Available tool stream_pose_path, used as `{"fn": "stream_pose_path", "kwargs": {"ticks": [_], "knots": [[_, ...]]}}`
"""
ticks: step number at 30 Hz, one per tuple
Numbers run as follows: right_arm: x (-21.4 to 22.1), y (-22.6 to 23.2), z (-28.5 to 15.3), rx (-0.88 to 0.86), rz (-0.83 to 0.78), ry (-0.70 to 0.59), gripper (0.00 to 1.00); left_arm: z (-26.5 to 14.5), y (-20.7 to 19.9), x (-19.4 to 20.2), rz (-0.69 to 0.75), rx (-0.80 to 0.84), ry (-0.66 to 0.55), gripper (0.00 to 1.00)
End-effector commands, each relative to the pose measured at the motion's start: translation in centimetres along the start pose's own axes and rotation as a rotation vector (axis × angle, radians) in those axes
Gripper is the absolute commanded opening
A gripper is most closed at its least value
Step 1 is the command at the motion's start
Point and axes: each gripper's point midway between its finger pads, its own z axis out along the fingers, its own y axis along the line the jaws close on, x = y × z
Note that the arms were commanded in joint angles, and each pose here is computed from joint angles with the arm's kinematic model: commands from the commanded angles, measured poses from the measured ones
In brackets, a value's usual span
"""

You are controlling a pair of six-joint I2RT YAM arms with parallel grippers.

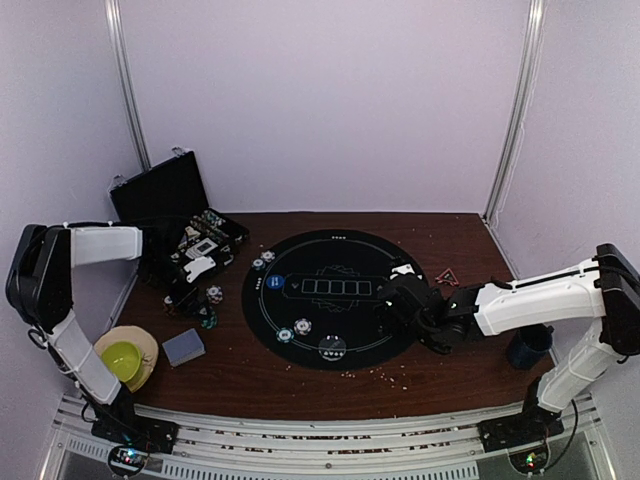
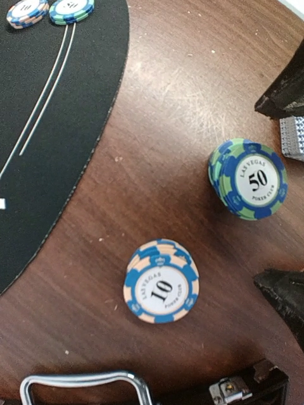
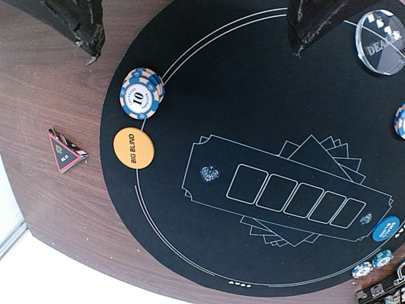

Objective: Distribute texas hold em gaming equipment
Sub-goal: Pick up the poker chip from the pile of poker chips.

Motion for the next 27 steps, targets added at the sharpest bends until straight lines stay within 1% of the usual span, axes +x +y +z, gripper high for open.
{"fn": "stream_pose_path", "kwargs": {"ticks": [1, 13, 18, 27], "knots": [[-0.7, 0.1, -0.3, 0.008, 0.008, -0.020, 1.00, 0.6, -1.0, 0.0, 0.022, 0.052, -0.003, 0.85], [-0.7, 0.1, -0.3, 0.010, 0.008, -0.020, 1.00, 2.0, -1.2, 0.4, 0.018, 0.065, 0.029, 0.81], [-0.7, 0.1, -0.3, 0.009, 0.008, -0.020, 1.00, 2.1, -0.9, 0.0, 0.014, 0.062, 0.018, 0.77], [-0.7, 0.2, -0.3, 0.009, 0.007, -0.021, 1.00, 2.2, -0.8, -0.1, 0.013, 0.060, 0.017, 0.65]]}}
